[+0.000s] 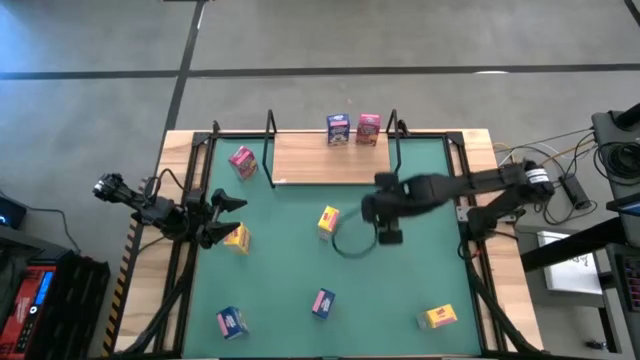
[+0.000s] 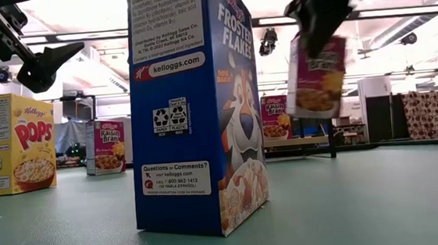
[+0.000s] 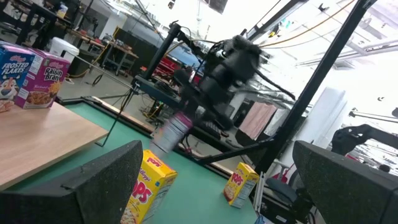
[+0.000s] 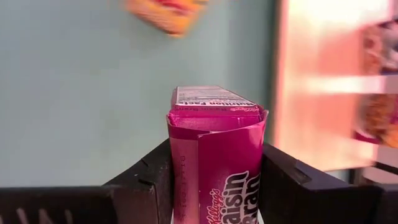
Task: Stack cereal on shelf
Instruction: Put the right pink cereal box on the shelf aligned with the other pink cereal box
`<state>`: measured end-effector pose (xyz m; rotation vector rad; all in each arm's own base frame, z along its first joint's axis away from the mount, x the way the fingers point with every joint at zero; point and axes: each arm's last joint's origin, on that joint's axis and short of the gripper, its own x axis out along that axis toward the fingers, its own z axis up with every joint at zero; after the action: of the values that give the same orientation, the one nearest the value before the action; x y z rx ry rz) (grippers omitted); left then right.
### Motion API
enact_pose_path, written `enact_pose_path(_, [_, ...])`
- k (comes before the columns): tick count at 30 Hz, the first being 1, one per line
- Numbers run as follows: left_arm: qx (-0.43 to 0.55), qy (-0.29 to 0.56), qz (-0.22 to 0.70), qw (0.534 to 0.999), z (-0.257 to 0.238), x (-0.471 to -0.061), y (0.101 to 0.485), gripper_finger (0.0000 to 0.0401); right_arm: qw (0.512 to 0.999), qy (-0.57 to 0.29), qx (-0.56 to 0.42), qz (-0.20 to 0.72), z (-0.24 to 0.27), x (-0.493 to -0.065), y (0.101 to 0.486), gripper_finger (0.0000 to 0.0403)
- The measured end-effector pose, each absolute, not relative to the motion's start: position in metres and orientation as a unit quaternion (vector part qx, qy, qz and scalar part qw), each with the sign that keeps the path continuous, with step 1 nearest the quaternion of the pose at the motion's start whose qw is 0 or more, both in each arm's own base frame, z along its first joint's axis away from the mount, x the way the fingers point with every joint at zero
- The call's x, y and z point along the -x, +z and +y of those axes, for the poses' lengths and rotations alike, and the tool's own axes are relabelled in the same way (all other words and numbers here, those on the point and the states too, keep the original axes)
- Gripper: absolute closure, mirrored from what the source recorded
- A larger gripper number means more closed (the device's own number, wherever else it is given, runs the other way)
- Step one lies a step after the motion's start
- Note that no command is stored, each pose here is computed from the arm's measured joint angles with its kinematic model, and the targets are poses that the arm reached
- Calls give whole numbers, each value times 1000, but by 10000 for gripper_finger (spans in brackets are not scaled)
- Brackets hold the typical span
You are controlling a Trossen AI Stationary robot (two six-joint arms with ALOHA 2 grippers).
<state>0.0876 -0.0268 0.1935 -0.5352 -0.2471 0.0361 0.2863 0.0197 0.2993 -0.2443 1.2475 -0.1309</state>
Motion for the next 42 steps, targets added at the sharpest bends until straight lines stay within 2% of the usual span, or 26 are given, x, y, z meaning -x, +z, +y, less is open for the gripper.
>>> enact_pose_path(11, [264,18,-122,957,-27,-88,194,3,781,-120,102,604,-77,-278,303,243])
enact_pose_path(17, [264,18,-122,957,-27,-88,194,3,804,-140,114,567,-107,-279,307,243])
enact_pose_path(27, [264,18,-122,957,-27,-88,193,3,815,-156,131,542,-124,-284,307,243])
enact_pose_path(35, [264,18,-122,957,-27,-88,194,3,789,-143,138,581,-131,-296,283,243])
enact_pose_path(42, [264,18,-122,957,-27,-88,194,3,757,-187,174,601,-138,-301,280,239])
